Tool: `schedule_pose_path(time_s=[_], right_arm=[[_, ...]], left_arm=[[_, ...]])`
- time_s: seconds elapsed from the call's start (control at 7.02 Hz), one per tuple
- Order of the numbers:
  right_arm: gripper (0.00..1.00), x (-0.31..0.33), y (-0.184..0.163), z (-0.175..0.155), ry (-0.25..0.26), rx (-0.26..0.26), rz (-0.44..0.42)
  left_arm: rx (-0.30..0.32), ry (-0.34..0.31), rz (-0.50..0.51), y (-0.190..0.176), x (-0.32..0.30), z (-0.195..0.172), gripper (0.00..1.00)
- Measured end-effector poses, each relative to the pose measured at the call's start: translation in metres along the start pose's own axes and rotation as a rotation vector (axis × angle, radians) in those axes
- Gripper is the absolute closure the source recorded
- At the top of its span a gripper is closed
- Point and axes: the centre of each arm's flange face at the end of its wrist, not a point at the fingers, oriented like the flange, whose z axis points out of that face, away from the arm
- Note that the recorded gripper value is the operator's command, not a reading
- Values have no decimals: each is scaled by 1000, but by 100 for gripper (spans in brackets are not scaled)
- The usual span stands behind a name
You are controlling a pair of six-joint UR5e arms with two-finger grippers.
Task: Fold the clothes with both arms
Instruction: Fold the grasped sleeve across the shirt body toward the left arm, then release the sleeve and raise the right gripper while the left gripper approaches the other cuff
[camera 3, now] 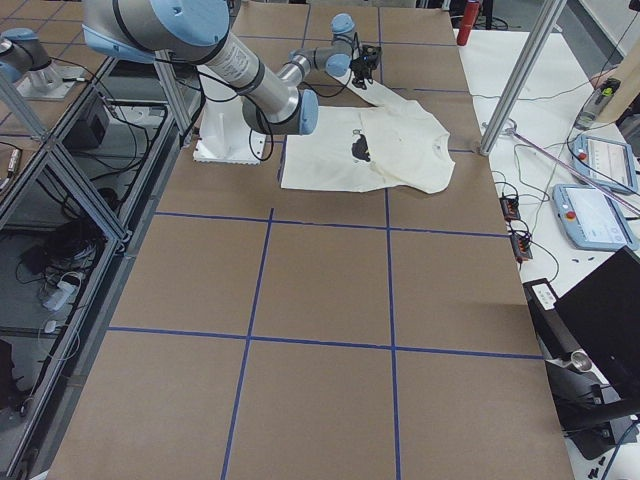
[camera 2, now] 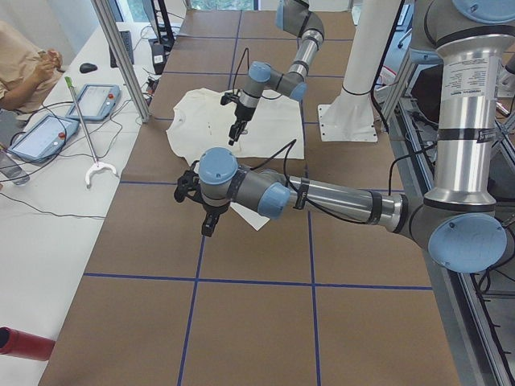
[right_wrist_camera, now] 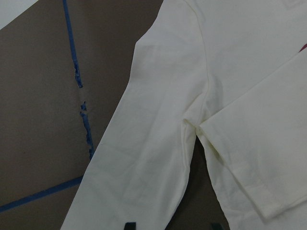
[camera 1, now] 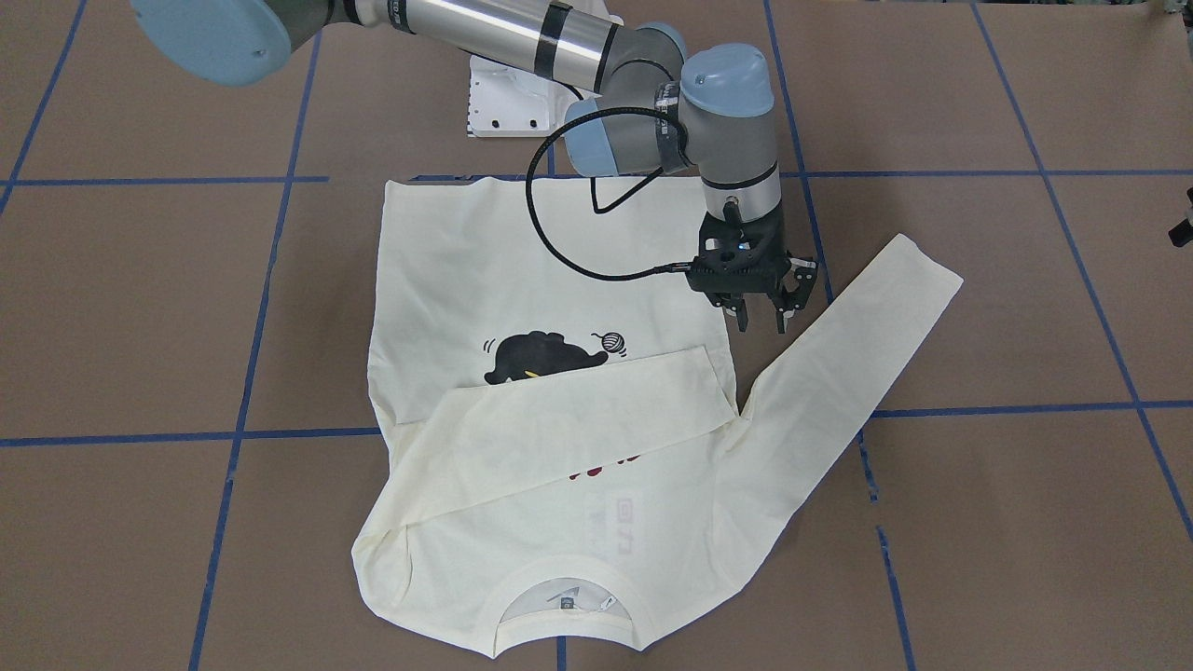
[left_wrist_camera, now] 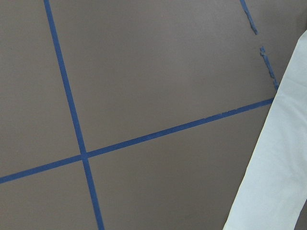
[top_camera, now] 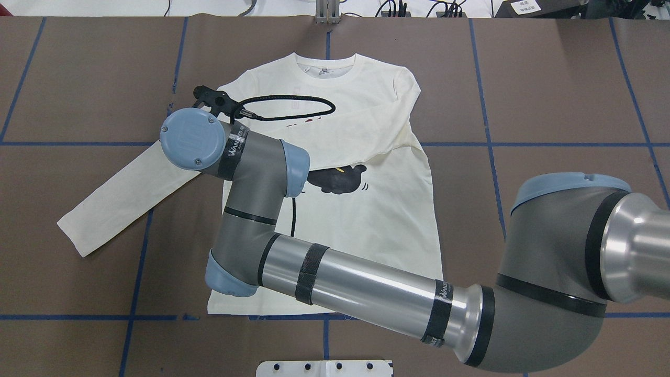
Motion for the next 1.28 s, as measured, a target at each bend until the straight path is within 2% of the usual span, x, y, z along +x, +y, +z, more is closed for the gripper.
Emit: schedule_pose_path(time_s=[0.14, 0.43, 0.71, 0.86, 1.0, 1.28], right_arm=[[0, 8, -11, -13, -27, -1, 14], [0, 79, -75, -45, -54, -45, 52], [0, 193, -173, -118, -71, -128, 83], [0, 241, -208, -157, -79, -159, 70], [0, 265, -222, -177, -82, -177, 55], [0, 291, -231, -184, -67, -182, 55]], left_arm=[[-20, 16, -68, 0, 19, 23, 0], [-88, -9, -160, 6, 51, 79, 0], [-150, -53, -168, 28, 70, 138, 6], [-180, -54, -157, 39, 74, 162, 14], [-206, -53, -144, 48, 78, 179, 20], [-245, -57, -133, 60, 79, 200, 27]])
